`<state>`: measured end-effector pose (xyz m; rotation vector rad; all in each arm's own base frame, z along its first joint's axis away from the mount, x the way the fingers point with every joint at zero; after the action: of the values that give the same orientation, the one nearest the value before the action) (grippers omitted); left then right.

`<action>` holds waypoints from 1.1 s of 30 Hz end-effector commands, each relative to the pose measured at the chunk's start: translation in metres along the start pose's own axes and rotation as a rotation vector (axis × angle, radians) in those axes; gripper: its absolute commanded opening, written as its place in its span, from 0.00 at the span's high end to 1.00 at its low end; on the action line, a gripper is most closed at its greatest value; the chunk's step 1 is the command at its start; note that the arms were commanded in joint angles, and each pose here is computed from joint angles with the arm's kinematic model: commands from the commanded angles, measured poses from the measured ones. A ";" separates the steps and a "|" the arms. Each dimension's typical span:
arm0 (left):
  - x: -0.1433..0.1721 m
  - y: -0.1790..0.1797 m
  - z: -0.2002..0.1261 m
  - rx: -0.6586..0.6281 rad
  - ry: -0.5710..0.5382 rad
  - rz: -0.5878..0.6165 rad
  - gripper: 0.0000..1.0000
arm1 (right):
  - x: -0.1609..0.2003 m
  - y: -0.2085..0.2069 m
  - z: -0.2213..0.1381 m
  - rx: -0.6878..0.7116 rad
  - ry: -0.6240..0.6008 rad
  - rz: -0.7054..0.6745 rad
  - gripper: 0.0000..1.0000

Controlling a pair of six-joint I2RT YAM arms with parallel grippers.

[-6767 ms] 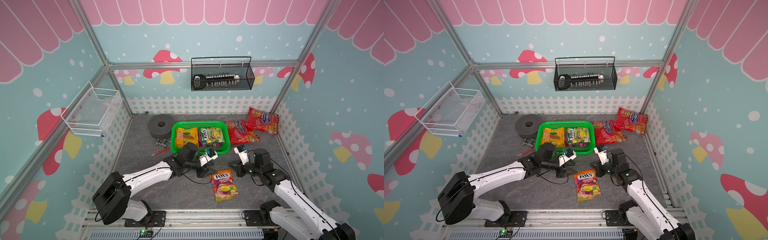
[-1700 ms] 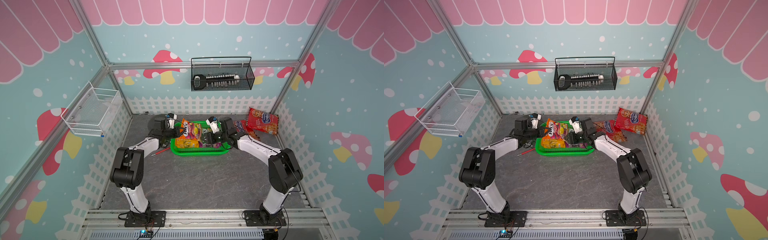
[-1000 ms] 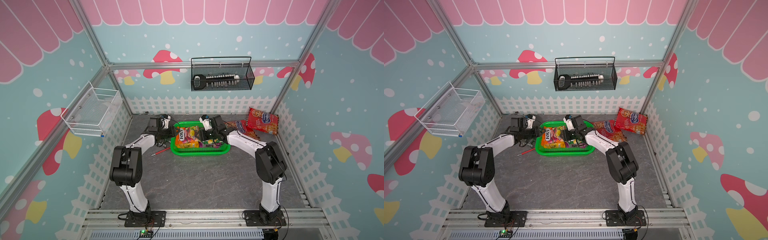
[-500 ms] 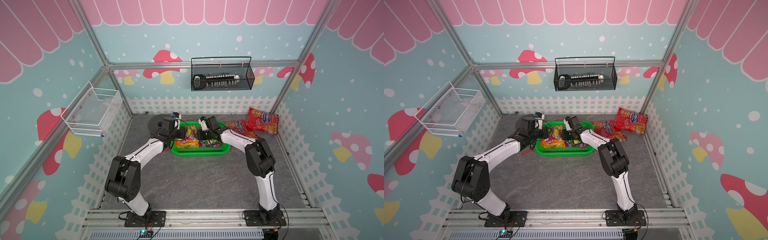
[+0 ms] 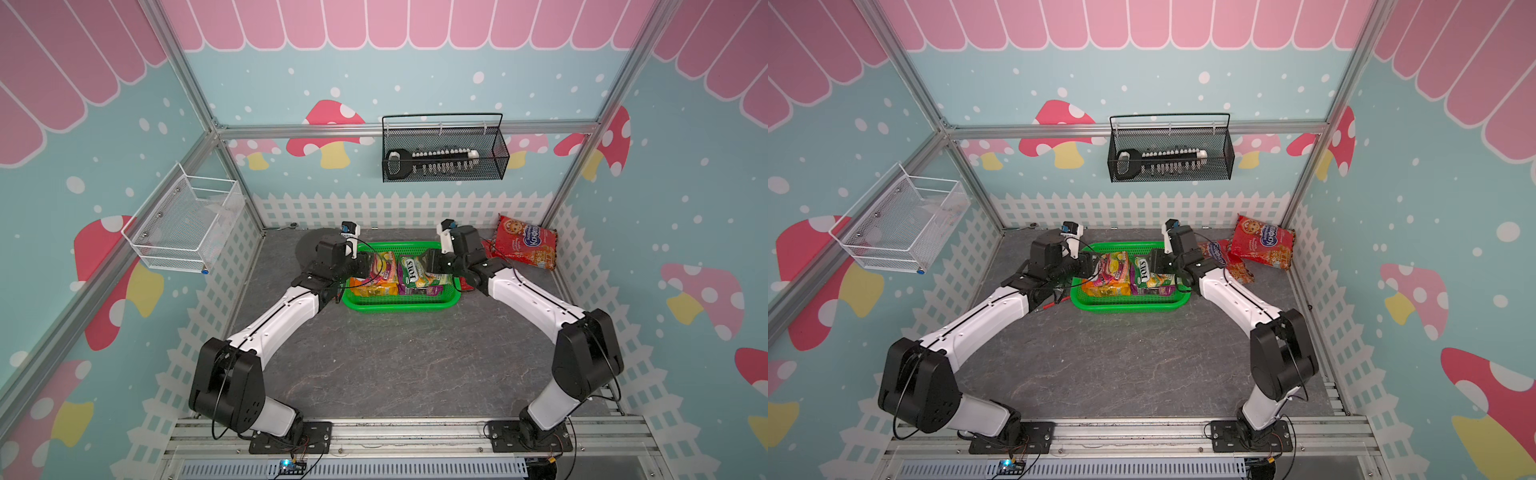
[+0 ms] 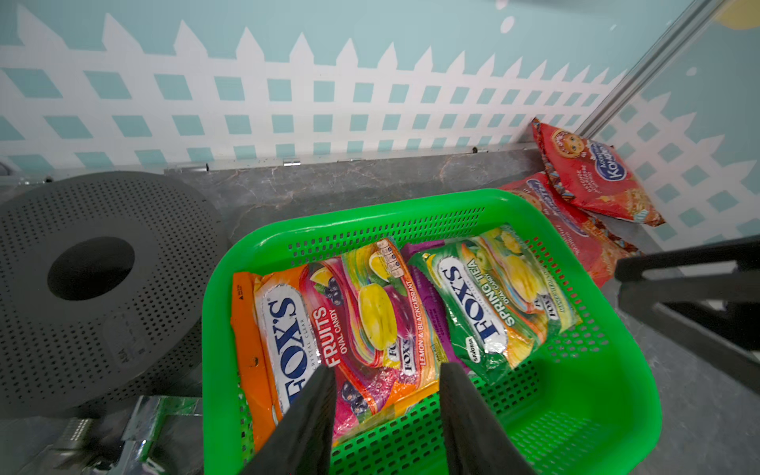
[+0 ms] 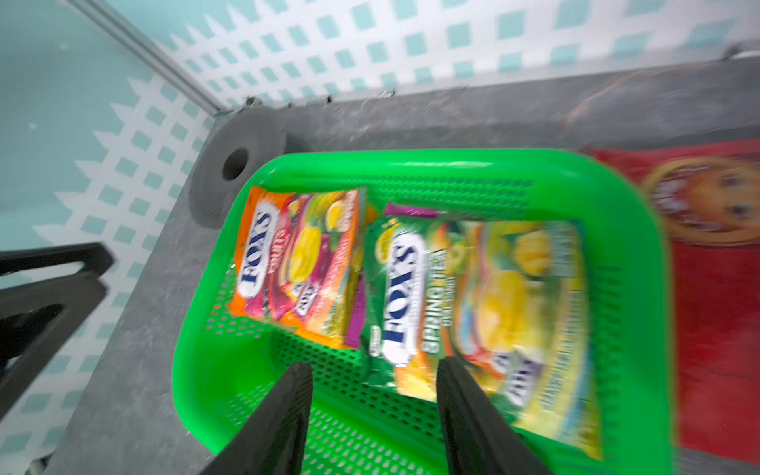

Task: Put the candies in the basket
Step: Place the candy in the basket, then adjust the basket at the center of the board.

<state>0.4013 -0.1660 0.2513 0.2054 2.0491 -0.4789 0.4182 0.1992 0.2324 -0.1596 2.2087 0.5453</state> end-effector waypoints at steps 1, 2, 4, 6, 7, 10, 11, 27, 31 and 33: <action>0.004 -0.018 -0.011 0.057 -0.009 0.098 0.54 | 0.006 -0.063 -0.014 0.187 -0.009 -0.028 0.45; 0.005 -0.025 -0.015 0.079 -0.022 0.133 0.53 | 0.006 -0.080 -0.021 0.217 -0.019 -0.006 0.45; 0.008 -0.035 -0.021 0.130 -0.039 0.195 0.51 | 0.008 -0.106 -0.031 0.239 -0.041 0.039 0.45; 0.018 -0.053 -0.025 0.195 -0.035 0.248 0.37 | 0.009 -0.125 -0.037 0.208 -0.065 0.074 0.45; 0.022 -0.057 -0.026 0.207 -0.030 0.261 0.30 | 0.011 -0.134 -0.039 0.216 -0.069 0.094 0.44; 0.030 -0.068 -0.027 0.234 -0.024 0.301 0.21 | 0.017 -0.164 -0.044 0.252 -0.078 0.146 0.43; 0.031 -0.070 -0.028 0.242 -0.026 0.305 0.19 | 0.019 -0.174 -0.046 0.261 -0.086 0.164 0.42; 0.045 -0.021 -0.022 -0.049 -0.064 0.025 0.01 | 0.057 -0.275 -0.063 0.244 -0.232 0.369 0.37; 0.046 -0.005 -0.015 -0.096 -0.034 -0.067 0.01 | 0.060 -0.285 -0.048 0.230 -0.213 0.375 0.37; 0.049 0.003 -0.011 -0.100 -0.001 -0.122 0.01 | 0.063 -0.291 -0.038 0.221 -0.195 0.383 0.36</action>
<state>0.3595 -0.1725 0.2141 0.1580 2.0526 -0.4376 0.4224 -0.0719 0.1093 0.4719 2.1175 0.4805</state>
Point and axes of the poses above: each gripper's point midway between its finger pads, its own z axis out along the fingers, its own y axis along the line the jaws close on, x = y × z, the point moved 3 cm from there along -z, back along the fingers, and after that the axes turned 3 degrees about -z, right-handed, at the moved point
